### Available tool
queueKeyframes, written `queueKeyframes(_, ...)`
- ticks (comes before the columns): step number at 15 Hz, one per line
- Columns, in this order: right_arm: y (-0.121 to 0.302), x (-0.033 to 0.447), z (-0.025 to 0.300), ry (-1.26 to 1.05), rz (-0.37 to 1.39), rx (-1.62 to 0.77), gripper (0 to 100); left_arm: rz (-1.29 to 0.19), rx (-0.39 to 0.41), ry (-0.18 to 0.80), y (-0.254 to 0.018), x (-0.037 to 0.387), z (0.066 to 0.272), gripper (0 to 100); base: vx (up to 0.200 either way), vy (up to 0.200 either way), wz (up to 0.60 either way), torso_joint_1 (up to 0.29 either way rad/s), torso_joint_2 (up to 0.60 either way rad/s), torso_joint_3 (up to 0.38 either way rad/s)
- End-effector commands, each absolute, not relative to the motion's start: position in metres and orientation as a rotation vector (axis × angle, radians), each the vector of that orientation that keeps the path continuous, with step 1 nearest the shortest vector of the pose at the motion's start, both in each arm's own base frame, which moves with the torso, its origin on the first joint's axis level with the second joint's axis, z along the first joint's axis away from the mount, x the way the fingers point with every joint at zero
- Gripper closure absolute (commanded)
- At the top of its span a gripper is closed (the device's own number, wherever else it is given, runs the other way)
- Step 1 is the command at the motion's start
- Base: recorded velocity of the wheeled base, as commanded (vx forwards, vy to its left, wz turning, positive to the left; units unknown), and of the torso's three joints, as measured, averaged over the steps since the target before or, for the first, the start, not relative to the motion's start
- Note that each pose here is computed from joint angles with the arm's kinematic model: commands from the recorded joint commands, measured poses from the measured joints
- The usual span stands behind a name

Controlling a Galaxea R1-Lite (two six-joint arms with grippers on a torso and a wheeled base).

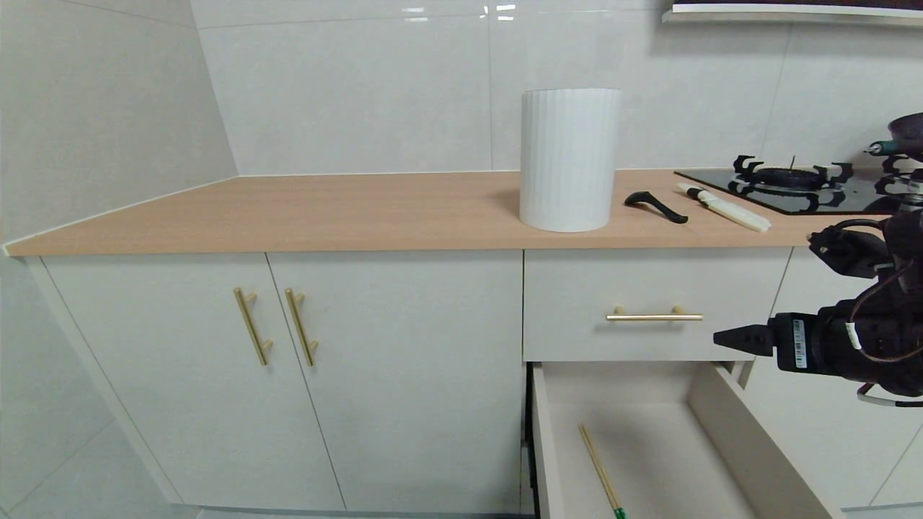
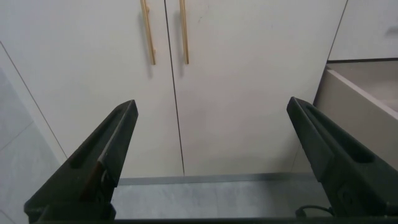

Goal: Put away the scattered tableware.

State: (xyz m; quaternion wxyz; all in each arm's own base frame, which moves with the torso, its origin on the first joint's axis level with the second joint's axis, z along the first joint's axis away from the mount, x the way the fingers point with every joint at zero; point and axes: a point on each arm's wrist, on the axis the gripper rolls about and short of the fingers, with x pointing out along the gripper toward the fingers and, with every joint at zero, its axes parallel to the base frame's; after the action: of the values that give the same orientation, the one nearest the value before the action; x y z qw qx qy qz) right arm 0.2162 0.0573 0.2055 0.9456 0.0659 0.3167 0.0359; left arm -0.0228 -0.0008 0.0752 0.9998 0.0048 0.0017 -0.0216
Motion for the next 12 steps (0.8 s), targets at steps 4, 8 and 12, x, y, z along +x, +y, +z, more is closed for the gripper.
queueKeyframes(4, 0.0574, 0.2151, 0.2020, 0.656, 0.081, 0.113, 0, -0.043, 0.011, 0.003, -0.0008, -0.0228, 0.0752, 0, 0.000, 0.000, 0.00, 0.074, -0.26, -0.246)
queueKeyframes(8, 0.0579, 0.2143, 0.2001, 0.662, 0.085, 0.104, 0, -0.043, 0.011, 0.003, -0.0008, -0.0228, 0.0752, 0, 0.000, 0.000, 0.00, 0.173, -0.53, -0.295)
queueKeyframes(12, 0.0594, 0.2146, 0.1973, 0.674, 0.090, 0.100, 0, -0.043, 0.009, 0.003, -0.0008, -0.0228, 0.0752, 0, 0.000, 0.000, 0.00, 0.183, -0.48, -0.289)
